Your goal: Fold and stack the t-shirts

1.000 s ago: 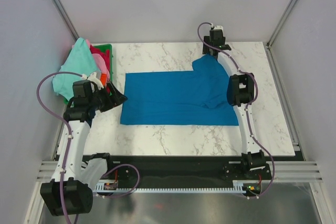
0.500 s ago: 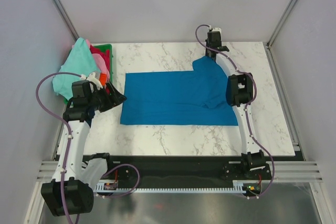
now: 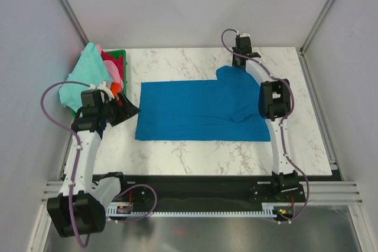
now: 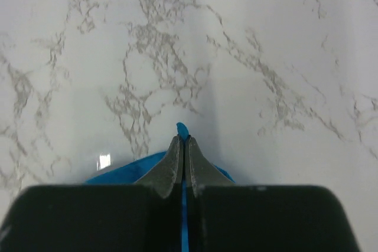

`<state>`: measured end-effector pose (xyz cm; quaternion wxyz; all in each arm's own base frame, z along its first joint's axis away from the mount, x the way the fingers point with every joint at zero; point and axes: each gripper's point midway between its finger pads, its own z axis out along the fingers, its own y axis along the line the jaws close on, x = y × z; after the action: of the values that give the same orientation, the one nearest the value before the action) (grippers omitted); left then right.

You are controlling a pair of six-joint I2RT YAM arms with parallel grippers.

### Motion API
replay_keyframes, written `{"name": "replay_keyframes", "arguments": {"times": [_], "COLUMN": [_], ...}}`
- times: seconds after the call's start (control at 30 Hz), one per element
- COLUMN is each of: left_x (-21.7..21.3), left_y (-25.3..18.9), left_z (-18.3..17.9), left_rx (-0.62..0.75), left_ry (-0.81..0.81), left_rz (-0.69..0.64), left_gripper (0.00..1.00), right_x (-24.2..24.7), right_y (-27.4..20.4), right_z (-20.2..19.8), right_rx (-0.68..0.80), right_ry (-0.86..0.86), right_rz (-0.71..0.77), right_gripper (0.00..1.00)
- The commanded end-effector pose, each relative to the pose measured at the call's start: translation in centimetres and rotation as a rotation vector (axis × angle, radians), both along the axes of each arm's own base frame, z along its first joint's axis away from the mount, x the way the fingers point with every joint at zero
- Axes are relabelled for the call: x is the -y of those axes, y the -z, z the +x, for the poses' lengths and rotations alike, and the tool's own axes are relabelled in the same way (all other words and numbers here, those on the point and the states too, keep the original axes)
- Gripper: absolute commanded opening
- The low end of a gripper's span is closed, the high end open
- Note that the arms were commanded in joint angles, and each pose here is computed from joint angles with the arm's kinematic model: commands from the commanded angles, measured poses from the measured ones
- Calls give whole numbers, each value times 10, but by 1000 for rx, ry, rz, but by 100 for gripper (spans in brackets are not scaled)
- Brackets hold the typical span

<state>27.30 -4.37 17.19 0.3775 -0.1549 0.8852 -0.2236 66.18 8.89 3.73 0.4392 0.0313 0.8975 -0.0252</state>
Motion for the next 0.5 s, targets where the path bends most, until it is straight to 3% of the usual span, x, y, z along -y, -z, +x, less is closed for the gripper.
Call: {"name": "replay_keyframes", "arguments": {"times": [0.0,0.17,0.4,0.47], "left_x": [-5,-12,-10,-7], "left_y": [-12,-29,19,17], "left_z": [30,94,199,226], "left_rx": [-1,0,-131,-106], "left_ry": [-59,-107,-64,-39], "left_rz": [-3,84,88,94], "left_gripper": [75,75,62,60], "right_x": [-14,-17,-25,-24], "right_y": [-92,-111,-119,-124], "right_z": [-13,-48,-101,-116], "right_rx": [114,113,87,85], "right_ry": [-43,-34,-56,-59], "right_rz": [71,146,246,258], "right_gripper": [0,0,0,0]}}
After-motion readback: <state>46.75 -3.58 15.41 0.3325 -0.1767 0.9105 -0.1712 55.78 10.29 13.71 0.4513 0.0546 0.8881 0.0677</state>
